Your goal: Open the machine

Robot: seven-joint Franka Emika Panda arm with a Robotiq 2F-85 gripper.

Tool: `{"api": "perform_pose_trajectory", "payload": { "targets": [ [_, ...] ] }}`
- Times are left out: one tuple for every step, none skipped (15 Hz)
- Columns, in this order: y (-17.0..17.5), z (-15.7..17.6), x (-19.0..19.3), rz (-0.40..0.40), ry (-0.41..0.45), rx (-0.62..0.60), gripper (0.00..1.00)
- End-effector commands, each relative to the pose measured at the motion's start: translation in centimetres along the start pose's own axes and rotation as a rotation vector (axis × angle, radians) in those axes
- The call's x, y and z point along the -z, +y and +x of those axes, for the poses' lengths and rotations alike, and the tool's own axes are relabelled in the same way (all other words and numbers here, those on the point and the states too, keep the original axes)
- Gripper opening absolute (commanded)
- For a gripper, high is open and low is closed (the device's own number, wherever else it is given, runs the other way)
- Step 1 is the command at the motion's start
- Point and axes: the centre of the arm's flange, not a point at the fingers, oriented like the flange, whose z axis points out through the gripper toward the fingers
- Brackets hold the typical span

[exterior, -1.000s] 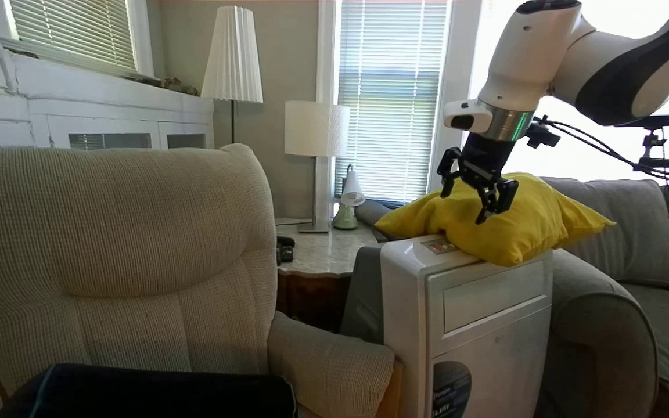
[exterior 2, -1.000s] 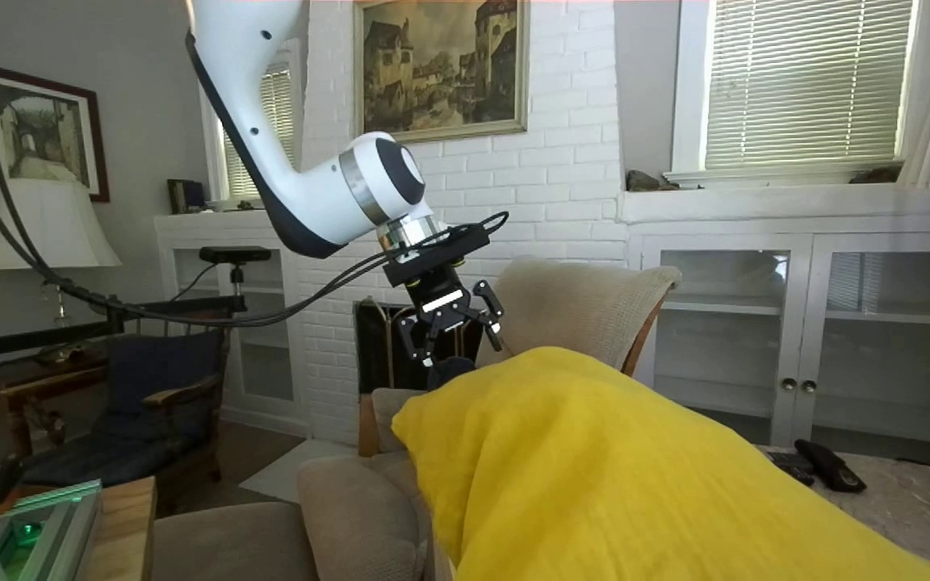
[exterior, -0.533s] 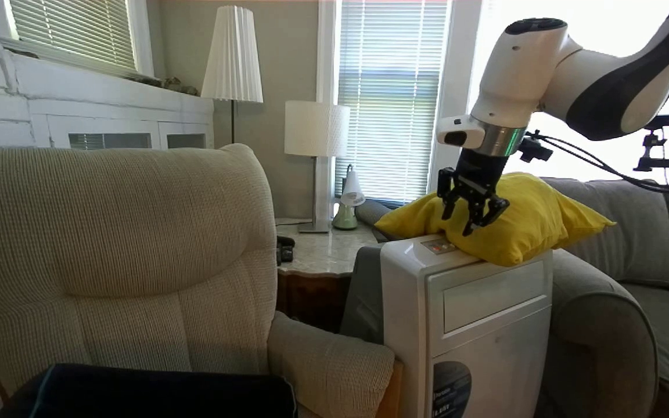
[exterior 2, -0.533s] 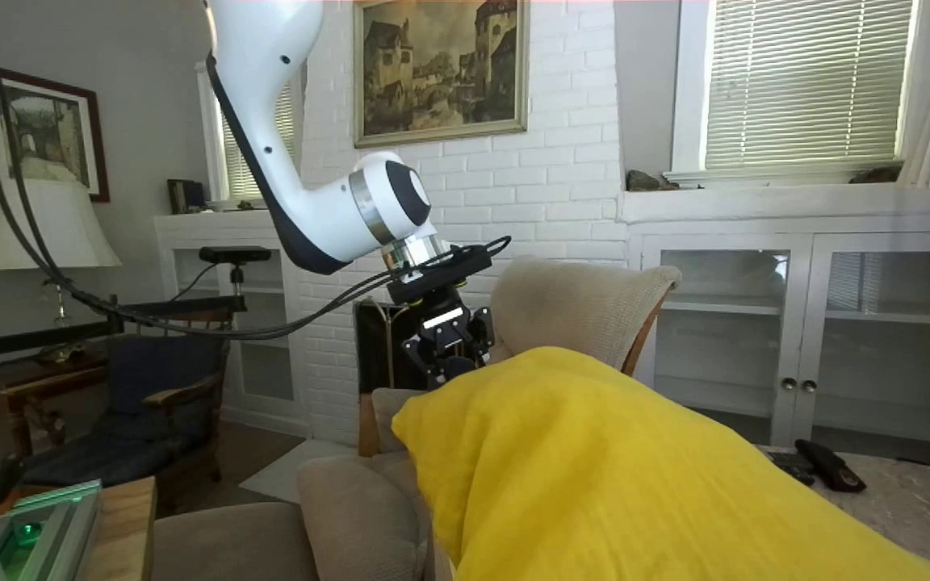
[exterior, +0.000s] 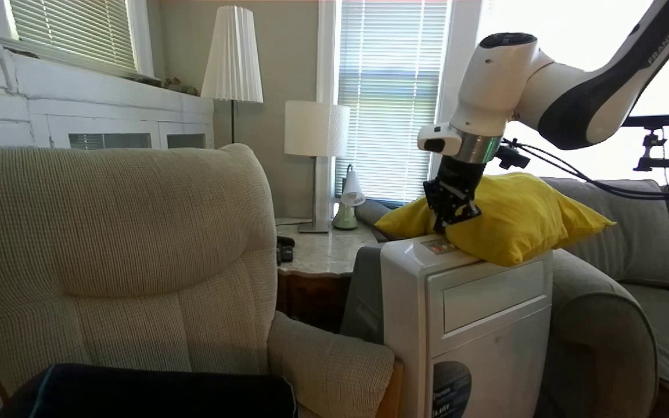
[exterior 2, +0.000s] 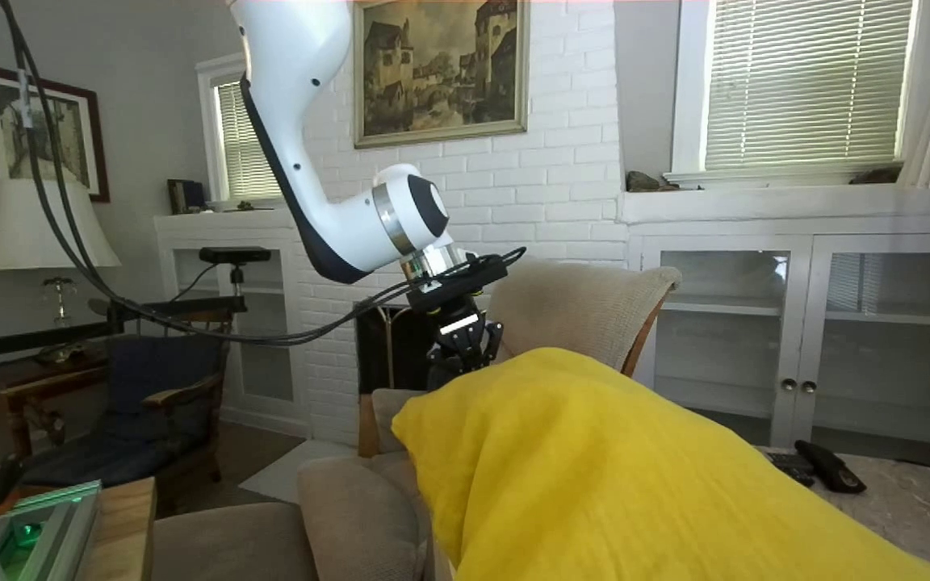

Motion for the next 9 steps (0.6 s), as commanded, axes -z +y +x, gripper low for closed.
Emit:
{"api": "perform_pose_trajectory", "payload": {
  "targets": [
    [1.02, 0.87, -2.10, -0.018, -0.016, -0.010, 0.00],
    [1.14, 0.82, -2.38, -0.013, -0.024, -0.012, 0.00],
    [1.25, 0.72, -2.62, -0.011, -0.033, -0.016, 0.00],
    [1.37, 0.56, -2.80, -0.008, -0.042, -0.022, 0.00],
    [1.47, 0.38, -2.89, -0.007, -0.053, -0.025, 0.00],
    [1.50, 0.19, -2.85, -0.003, -0.066, -0.026, 0.00],
    [1.48, 0.06, -2.89, 0.005, -0.073, -0.025, 0.00],
    [1.49, -0.02, -2.95, 0.009, -0.081, -0.025, 0.00],
    [1.43, -0.08, -2.99, 0.014, -0.089, -0.023, 0.00]
  ]
}}
